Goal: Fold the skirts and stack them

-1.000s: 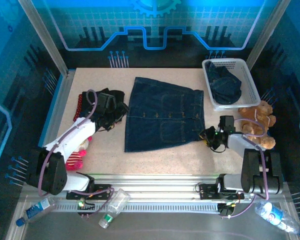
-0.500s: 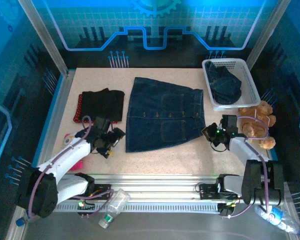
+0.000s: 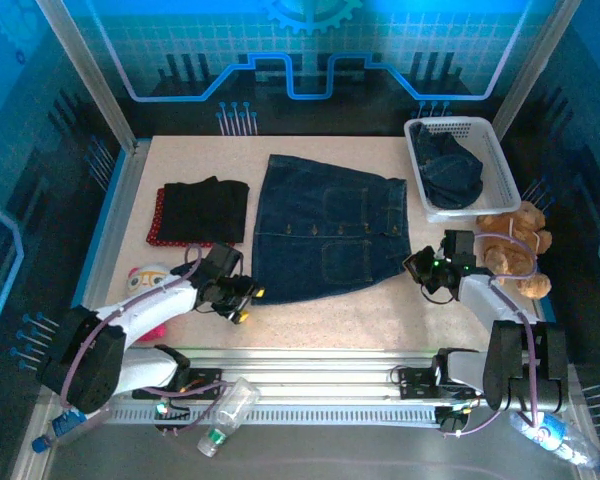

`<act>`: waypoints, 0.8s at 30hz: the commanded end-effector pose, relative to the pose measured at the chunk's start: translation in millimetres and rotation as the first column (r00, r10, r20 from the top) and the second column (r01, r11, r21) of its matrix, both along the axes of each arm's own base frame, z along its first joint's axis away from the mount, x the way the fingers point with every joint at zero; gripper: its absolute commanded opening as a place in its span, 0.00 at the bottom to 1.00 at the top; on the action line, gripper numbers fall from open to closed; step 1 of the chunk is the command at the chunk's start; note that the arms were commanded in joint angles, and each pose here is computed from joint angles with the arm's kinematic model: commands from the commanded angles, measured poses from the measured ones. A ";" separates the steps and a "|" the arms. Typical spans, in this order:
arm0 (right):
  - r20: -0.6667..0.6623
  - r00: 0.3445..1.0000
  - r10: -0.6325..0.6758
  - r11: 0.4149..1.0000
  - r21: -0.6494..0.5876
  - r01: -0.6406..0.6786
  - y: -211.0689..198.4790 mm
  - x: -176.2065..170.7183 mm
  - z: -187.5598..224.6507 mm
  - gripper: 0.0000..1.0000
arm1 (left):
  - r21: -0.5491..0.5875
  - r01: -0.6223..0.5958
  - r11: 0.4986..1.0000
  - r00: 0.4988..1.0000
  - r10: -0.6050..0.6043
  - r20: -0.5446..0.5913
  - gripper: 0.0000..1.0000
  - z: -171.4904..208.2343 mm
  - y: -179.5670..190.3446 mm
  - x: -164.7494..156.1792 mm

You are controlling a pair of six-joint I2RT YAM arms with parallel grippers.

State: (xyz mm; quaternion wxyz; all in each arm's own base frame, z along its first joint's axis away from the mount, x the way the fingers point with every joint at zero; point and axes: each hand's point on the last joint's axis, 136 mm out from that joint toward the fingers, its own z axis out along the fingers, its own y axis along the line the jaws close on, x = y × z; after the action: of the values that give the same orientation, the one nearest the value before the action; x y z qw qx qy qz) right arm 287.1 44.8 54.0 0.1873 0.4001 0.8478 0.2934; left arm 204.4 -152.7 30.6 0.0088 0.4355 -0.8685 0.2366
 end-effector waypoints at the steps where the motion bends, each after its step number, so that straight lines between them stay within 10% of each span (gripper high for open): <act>1: -0.010 1.000 0.013 1.000 0.011 -0.013 3.2 -3.1 -3.0 0.00 | -0.046 0.011 0.999 1.000 -0.012 -0.009 0.59 -2.8 -10.4 2.0; 12: -0.010 1.000 0.019 1.000 0.013 -0.019 4.2 -5.2 -3.1 0.00 | 0.022 0.040 0.999 0.993 -0.042 0.114 0.38 5.2 -16.2 39.6; 20: -0.013 1.000 0.028 0.999 0.016 -0.028 6.5 -9.0 3.0 0.00 | 0.084 -0.036 0.996 0.992 0.025 0.128 0.02 15.2 9.8 16.0; 24: -0.037 0.999 0.037 0.999 0.035 -0.036 15.5 -18.2 8.0 0.00 | 0.169 -0.073 0.983 0.981 0.040 0.191 0.00 43.2 37.8 2.2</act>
State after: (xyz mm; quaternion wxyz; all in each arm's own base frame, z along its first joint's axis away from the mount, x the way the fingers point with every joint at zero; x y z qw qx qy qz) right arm 278.8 51.2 56.9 0.1767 0.3946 0.8507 0.2989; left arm 225.3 -145.9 67.6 -0.0907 0.4202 -0.8652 0.2583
